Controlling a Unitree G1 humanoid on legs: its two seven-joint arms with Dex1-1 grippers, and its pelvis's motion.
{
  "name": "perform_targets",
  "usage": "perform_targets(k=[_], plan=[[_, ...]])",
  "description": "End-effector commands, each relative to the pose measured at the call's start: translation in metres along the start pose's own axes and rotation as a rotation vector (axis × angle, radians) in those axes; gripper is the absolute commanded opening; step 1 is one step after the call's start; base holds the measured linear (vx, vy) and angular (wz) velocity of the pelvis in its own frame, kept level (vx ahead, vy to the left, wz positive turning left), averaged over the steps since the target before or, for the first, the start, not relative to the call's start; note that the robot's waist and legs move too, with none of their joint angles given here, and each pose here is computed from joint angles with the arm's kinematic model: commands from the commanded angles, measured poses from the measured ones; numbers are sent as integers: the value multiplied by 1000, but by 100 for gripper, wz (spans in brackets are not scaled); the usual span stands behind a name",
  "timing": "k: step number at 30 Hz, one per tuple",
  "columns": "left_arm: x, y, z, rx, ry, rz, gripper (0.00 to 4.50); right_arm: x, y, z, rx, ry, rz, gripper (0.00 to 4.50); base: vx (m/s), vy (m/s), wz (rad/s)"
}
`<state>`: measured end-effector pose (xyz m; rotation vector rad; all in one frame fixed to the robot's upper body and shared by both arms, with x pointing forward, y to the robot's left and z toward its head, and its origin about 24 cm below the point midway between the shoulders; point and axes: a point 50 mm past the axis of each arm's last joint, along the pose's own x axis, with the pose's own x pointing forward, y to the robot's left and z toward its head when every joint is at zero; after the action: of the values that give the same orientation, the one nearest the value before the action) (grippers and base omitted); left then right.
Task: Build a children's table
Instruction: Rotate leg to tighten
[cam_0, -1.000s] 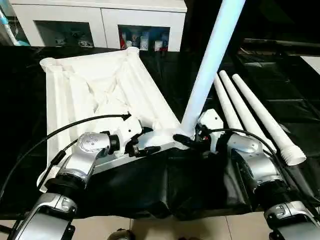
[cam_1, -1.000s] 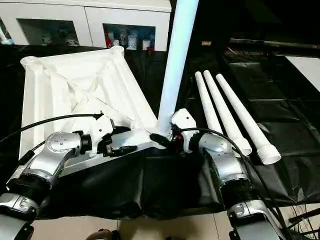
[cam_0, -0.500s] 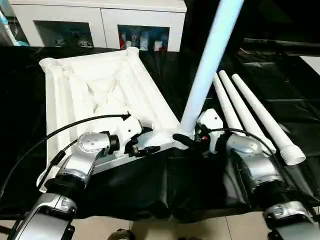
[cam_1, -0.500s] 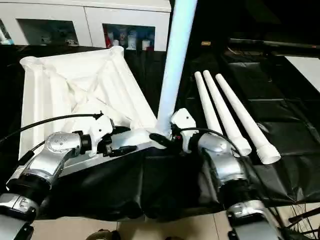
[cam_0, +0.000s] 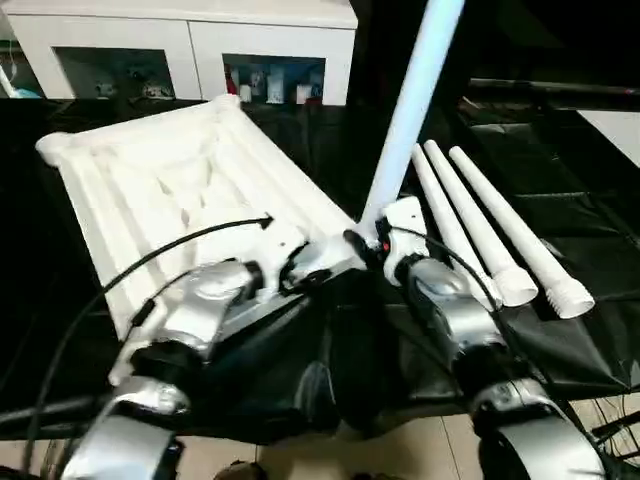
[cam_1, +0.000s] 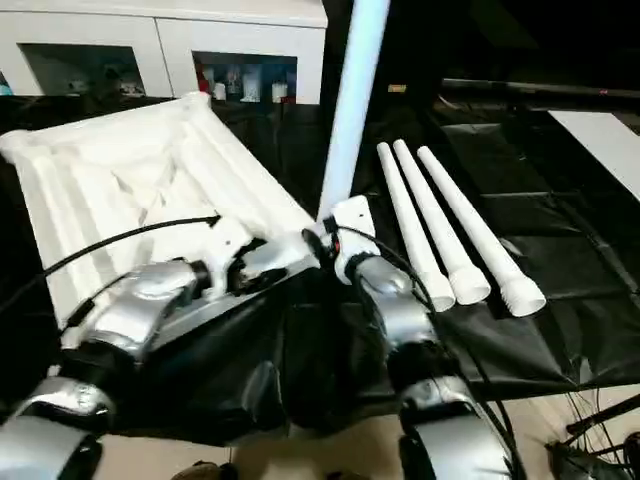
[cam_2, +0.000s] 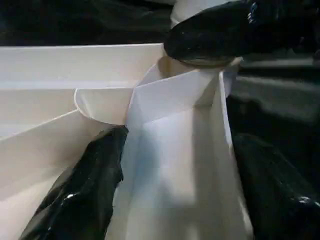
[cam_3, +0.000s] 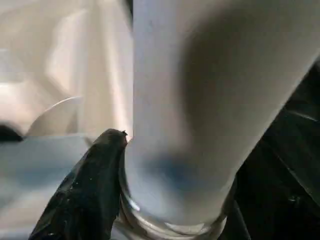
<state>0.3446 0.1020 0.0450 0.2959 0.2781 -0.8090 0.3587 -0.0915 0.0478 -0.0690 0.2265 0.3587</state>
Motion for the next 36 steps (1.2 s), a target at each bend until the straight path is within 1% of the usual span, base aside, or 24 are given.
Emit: perform_targets(k=[1, 5, 6, 8, 10, 13, 16, 18, 19, 23, 24, 25, 28, 30, 31, 32, 33, 35, 36], plan=[[5, -6, -22, -77, 121, 52, 325, 0, 13, -18, 30, 86, 16, 272, 0, 0, 0], [10, -9, -16, -77, 110, 69, 325, 2, 19, -16, 49, 74, 20, 272, 0, 0, 0], [11, -9, -15, -71, 107, 67, 325, 2, 20, -16, 58, 66, 26, 306, 0, 0, 0], [10, -9, -16, -60, 113, 65, 325, 1, 21, -14, 70, 56, 35, 340, 0, 0, 0], [8, -8, -19, -52, 125, 66, 325, 1, 19, -12, 68, 43, 38, 349, 0, 0, 0], [4, -5, -24, -37, 143, 62, 325, 0, 13, -7, 62, 21, 40, 383, 0, 0, 0], [2, -5, -25, -26, 146, 53, 325, -2, 11, -5, 60, 9, 51, 394, 0, 0, 0], [-4, -5, -29, 5, 148, 7, 325, -7, 4, 0, 37, -18, 113, 394, 0, 0, 0], [-8, -6, -32, 30, 151, -30, 325, -11, -2, 1, 15, -24, 149, 394, 0, 0, 0], [-18, -5, -38, 57, 162, -88, 325, -21, -15, 2, -33, -26, 221, 394, 18, -2, 0], [-21, -3, -39, 66, 156, -103, 325, -24, -20, 2, -48, -29, 246, 394, 0, 0, 0], [-26, -1, -40, 82, 149, -128, 325, -30, -26, 3, -83, -31, 282, 394, 51, -33, 4], [-41, 4, -35, 151, 95, -208, 325, -44, -39, 5, -140, -21, 387, 394, 60, -38, 4], [-43, 6, -33, 161, 84, -209, 325, -46, -41, 5, -148, -17, 402, 394, 68, -42, 1], [-45, 8, -32, 145, 77, -208, 353, -48, -42, 5, -151, -12, 411, 398, 0, 0, 0], [-47, 10, -31, 122, 66, -209, 370, -50, -44, 4, -154, -9, 420, 400, 0, 0, 0], [-51, 14, -28, 96, 49, -215, 370, -53, -46, 4, -157, -4, 432, 400, 0, 0, 0], [-57, 18, -24, 73, 25, -225, 384, -55, -48, 3, -159, 0, 442, 400, 0, 0, 0], [-58, 18, -24, 72, 23, -226, 405, -56, -48, 3, -159, 0, 442, 400, 0, 0, 0]])
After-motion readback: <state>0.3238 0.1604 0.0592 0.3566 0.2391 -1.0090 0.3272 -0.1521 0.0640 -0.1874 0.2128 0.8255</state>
